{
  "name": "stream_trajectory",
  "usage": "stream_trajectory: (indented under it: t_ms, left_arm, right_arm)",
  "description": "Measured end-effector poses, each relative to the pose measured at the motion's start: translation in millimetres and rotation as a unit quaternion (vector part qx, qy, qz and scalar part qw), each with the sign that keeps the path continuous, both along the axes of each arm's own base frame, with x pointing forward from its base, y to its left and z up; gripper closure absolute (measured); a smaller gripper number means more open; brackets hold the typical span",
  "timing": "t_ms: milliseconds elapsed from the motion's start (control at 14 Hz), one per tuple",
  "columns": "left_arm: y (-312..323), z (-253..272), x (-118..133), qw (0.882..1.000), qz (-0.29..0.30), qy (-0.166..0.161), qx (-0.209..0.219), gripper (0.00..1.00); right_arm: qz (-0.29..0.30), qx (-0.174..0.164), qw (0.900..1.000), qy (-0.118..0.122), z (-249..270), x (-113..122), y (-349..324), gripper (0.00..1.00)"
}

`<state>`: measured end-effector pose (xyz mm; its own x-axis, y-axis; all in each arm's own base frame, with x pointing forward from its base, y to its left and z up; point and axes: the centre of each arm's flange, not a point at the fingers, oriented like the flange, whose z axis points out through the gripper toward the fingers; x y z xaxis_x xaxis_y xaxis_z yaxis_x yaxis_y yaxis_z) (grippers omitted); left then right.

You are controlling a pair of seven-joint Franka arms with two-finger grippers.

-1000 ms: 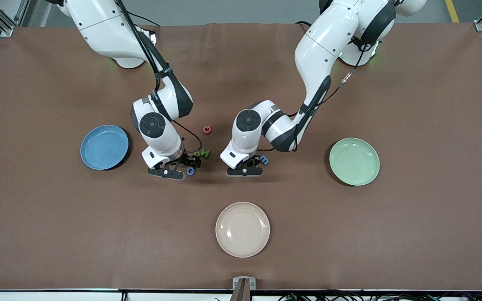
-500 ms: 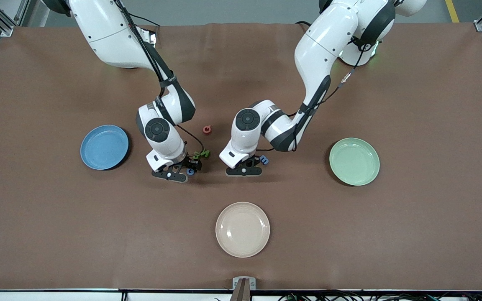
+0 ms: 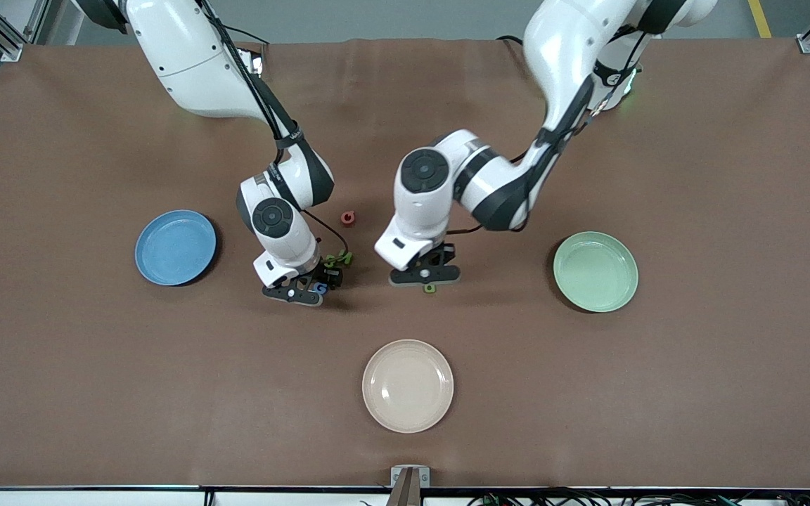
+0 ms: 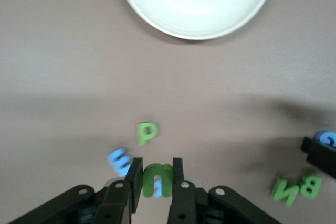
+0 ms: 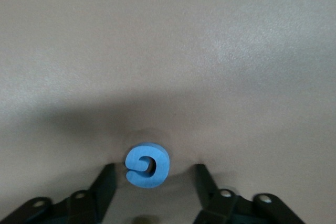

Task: Sort uppercase to blue plate, lowercase to green plate
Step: 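Carry the n to the green plate while the right gripper grasps the G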

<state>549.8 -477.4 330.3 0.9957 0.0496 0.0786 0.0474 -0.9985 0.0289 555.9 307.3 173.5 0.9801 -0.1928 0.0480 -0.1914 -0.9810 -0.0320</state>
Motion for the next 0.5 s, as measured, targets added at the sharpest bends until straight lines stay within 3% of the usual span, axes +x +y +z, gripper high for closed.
stream_trajectory:
  t_ms: [71,214,500]
  left_arm:
    - [26.8,9.9,3.4,1.000,-0.010,0.009,0.004,0.74]
    - [87.9,10.4,8.5,0.999,-0.022,0.032,0.015,0.74]
    - [203.1,-6.3,11.1,0.996,-0.063,0.060,0.031,0.74]
  right_arm:
    - [0.000,0.000,1.000,0.000,0.0,0.1,0.2,0.35]
    - [-0.001,0.002,1.000,-0.002,2.7,1.8,2.0,0.52]
    - [-0.002,0.002,1.000,-0.003,3.0,2.3,1.8,0.55]
